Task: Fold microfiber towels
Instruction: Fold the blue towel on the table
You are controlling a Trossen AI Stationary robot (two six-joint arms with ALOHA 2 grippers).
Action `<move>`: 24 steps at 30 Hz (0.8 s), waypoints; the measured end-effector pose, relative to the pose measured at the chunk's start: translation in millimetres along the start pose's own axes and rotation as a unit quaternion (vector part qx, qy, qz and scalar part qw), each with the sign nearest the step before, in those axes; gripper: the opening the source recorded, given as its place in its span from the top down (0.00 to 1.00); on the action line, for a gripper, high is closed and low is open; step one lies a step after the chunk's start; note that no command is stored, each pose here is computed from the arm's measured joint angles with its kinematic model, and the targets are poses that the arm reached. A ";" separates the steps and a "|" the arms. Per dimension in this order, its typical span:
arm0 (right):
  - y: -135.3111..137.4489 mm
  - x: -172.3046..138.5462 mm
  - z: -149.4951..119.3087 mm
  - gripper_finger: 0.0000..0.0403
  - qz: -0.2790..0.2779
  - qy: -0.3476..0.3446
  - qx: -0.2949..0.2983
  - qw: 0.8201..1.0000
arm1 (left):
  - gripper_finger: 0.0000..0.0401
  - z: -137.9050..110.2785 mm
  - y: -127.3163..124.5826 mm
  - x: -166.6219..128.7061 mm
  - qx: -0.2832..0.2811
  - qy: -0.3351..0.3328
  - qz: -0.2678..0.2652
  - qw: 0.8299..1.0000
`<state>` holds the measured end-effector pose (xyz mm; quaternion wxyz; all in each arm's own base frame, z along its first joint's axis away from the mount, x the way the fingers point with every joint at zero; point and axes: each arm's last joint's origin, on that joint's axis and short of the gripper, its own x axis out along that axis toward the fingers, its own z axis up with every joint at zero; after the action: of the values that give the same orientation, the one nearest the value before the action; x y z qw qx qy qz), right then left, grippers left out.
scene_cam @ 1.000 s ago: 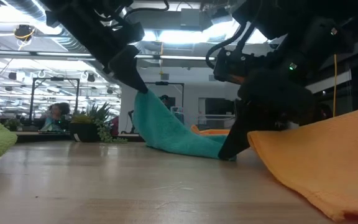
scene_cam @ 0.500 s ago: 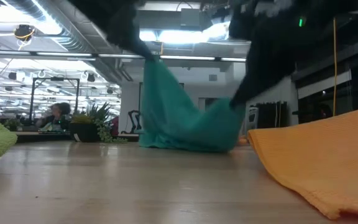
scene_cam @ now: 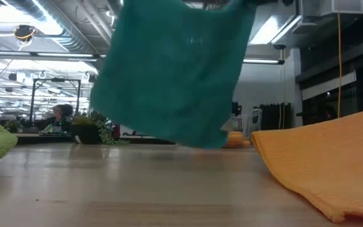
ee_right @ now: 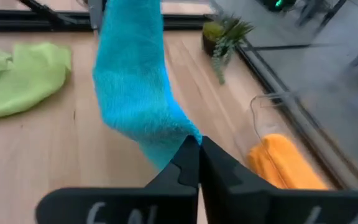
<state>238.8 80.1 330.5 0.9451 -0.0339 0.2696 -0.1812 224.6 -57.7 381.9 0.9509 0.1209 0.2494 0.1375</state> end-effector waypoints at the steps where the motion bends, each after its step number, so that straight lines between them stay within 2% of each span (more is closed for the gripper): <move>1: -1.9 -3.9 2.5 1.00 0.000 0.002 -0.001 1.000 | 1.00 4.0 0.1 -6.3 -0.005 -0.011 -0.006 1.000; 6: 0.4 -19.1 16.7 1.00 0.092 0.022 0.012 0.995 | 1.00 15.9 -7.4 -31.1 -0.049 -0.058 -0.081 0.994; 12: 2.5 -29.6 22.9 1.00 0.117 0.034 0.015 0.992 | 1.00 12.6 -21.3 -40.4 -0.059 -0.057 -0.118 0.990; 17: -2.4 -7.2 16.8 1.00 0.070 0.080 0.004 0.994 | 1.00 -3.3 -26.5 -23.9 -0.071 -0.023 -0.103 0.992; 24: -16.2 84.3 -16.1 1.00 -0.038 0.179 -0.015 0.983 | 1.00 -62.0 -18.9 29.3 -0.085 0.083 -0.017 0.993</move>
<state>291.7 35.1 277.5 0.8733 -0.0254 0.4360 -0.2161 221.4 -55.9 310.8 0.9359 0.0239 0.3169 0.1517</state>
